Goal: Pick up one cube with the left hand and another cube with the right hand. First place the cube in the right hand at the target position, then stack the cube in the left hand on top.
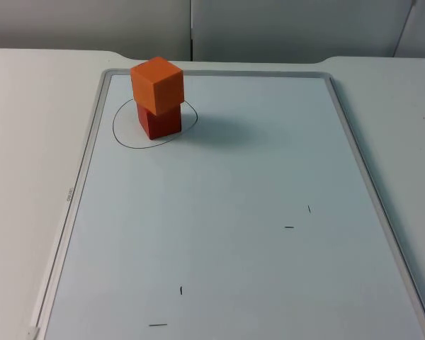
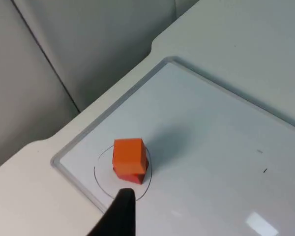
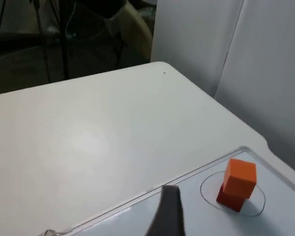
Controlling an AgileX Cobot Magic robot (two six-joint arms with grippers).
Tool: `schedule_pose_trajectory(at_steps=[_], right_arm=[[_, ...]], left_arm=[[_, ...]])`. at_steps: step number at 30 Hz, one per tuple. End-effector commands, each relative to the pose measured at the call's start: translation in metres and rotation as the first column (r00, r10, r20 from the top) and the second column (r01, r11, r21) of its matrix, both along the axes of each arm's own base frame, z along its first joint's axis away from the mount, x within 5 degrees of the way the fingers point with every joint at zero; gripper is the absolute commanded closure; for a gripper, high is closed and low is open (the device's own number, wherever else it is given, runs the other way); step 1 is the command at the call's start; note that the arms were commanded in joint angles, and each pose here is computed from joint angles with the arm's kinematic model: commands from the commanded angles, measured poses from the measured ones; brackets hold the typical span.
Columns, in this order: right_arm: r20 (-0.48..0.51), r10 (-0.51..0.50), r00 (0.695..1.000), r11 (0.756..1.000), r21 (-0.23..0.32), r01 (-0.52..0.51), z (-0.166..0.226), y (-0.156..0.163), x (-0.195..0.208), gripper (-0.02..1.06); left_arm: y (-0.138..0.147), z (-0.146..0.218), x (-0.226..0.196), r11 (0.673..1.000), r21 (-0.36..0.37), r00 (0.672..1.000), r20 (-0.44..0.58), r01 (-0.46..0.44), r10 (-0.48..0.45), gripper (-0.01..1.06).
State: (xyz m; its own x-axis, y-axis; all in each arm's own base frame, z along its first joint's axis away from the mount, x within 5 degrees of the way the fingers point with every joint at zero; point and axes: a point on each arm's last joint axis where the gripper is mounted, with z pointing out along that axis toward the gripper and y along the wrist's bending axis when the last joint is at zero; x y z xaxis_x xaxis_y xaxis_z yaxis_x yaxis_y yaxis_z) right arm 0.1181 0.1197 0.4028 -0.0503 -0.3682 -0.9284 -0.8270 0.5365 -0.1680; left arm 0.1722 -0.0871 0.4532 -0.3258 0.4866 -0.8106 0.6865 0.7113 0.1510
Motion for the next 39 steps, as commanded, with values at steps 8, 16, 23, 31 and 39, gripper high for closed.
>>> schedule_pose_trajectory(at_steps=[8, 16, 23, 31, 39], right_arm=[[-0.076, -0.014, 0.997, 0.999, 0.037, 0.017, -0.039, -0.012, -0.018, 0.36], [-0.135, -0.025, 0.991, 0.999, 0.021, 0.028, -0.065, -0.018, -0.026, 0.36], [-0.123, -0.027, 0.992, 0.999, 0.031, 0.031, -0.075, -0.026, -0.036, 0.36], [-0.106, -0.022, 0.994, 0.999, 0.036, 0.026, -0.084, -0.036, -0.049, 0.36], [-0.067, -0.007, 0.998, 0.997, 0.076, 0.012, -0.08, -0.049, -0.068, 0.36]], left_arm=[[0.035, -0.06, -0.078, 0.997, -0.012, 0.994, 0.078, -0.077, 0.078, 0.0], [0.067, -0.102, -0.141, 0.976, -0.063, 0.973, 0.089, -0.209, 0.214, 0.0], [0.083, -0.139, -0.182, 0.957, -0.152, 0.962, 0.083, -0.247, 0.262, 0.0], [0.085, -0.17, -0.187, 0.949, -0.142, 0.958, 0.017, -0.281, 0.286, 0.0], [0.086, -0.173, -0.18, 0.93, -0.172, 0.943, 0.019, -0.323, 0.331, 0.0]])
